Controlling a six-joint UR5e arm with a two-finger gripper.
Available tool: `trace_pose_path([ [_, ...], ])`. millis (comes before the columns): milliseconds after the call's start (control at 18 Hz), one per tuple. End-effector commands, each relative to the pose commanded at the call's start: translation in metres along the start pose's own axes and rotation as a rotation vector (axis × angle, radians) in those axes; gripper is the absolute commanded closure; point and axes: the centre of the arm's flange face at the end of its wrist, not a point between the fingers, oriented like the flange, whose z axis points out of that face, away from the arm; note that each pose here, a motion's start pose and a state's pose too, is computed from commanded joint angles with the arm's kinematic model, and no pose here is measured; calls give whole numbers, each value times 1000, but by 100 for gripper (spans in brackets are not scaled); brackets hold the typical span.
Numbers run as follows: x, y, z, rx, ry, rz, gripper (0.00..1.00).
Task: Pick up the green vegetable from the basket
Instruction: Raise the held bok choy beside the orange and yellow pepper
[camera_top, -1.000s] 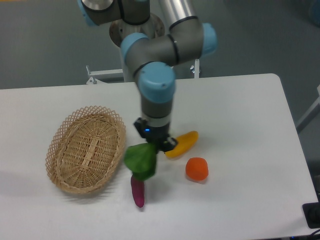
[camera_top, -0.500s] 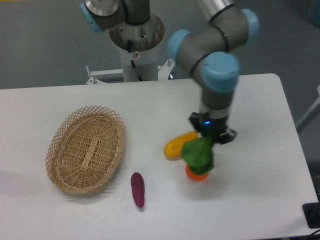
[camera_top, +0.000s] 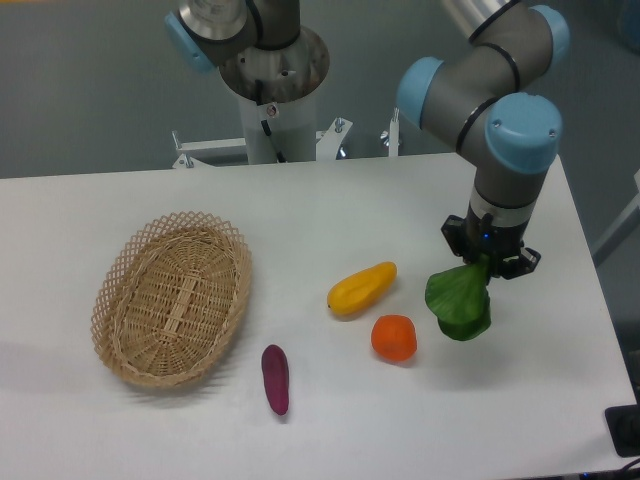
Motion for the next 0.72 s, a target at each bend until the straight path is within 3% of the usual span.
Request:
trace_pose_path([
  [722,-6,-5,1,-19,38,6,78],
])
